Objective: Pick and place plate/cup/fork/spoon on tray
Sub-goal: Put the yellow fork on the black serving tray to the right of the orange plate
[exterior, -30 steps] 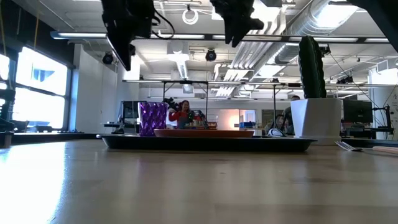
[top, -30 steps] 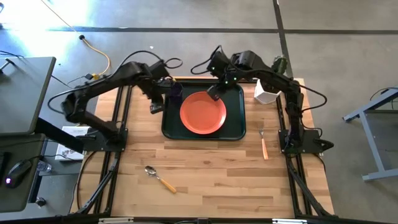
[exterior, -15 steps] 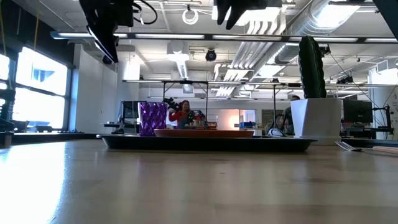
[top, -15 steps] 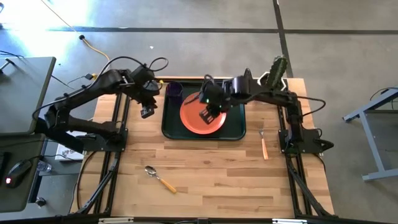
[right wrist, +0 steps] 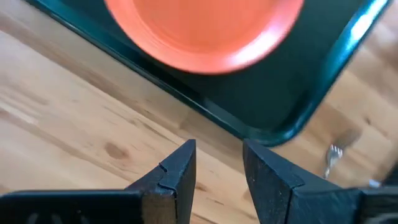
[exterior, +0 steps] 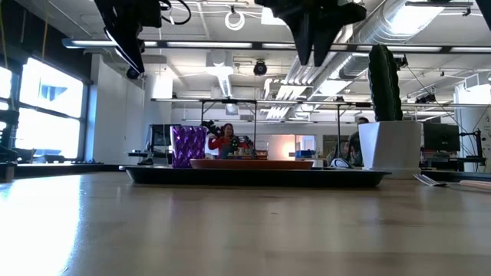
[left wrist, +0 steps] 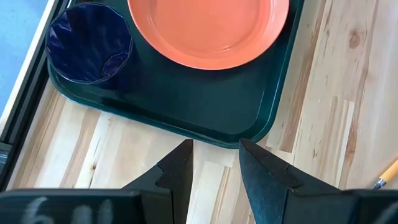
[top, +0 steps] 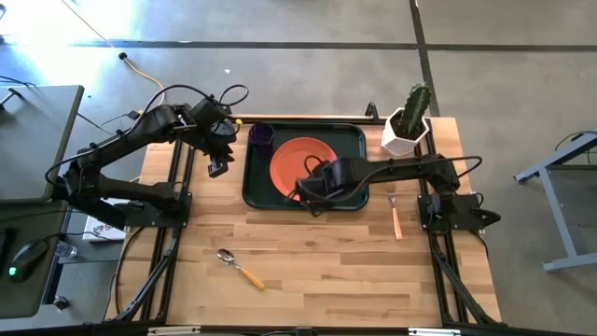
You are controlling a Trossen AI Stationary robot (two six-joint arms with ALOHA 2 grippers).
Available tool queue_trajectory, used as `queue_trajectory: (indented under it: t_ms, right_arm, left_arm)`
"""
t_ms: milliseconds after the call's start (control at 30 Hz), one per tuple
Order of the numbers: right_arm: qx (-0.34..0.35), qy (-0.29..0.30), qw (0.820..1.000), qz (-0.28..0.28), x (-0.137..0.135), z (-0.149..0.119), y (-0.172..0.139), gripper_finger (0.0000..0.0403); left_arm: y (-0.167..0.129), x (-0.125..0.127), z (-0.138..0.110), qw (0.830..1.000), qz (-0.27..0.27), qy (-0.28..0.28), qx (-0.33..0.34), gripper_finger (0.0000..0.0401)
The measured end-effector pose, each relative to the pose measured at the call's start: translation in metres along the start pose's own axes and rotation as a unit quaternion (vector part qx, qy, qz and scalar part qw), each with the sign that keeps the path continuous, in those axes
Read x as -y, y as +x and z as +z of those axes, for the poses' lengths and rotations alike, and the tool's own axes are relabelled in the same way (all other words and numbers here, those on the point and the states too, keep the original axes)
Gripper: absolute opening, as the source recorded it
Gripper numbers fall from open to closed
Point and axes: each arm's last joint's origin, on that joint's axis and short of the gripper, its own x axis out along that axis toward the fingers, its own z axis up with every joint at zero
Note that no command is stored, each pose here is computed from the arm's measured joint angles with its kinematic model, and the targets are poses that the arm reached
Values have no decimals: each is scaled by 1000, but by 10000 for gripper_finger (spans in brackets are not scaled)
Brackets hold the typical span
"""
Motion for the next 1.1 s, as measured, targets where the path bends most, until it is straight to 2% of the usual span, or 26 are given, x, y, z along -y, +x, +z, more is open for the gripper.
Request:
queue_trajectory:
  t_ms: [200, 567, 800, 1100]
  right_arm:
    - [-16, 20, 999, -35, -4, -18, 18, 124]
    - [-38, 2, 995, -97, 1, -41, 46, 124]
    - [-58, 42, 990, -125, 44, -60, 50, 124]
    - [-38, 140, 988, -53, 110, -85, 51, 124]
  left_arm:
    - [0, 0, 0, 1000, 0, 12, 0, 117]
    - [0, 0, 0, 1000, 1, 13, 2, 117]
    - [0, -1, 2, 1000, 4, 14, 11, 117]
    - [0, -1, 3, 1000, 5, 14, 12, 117]
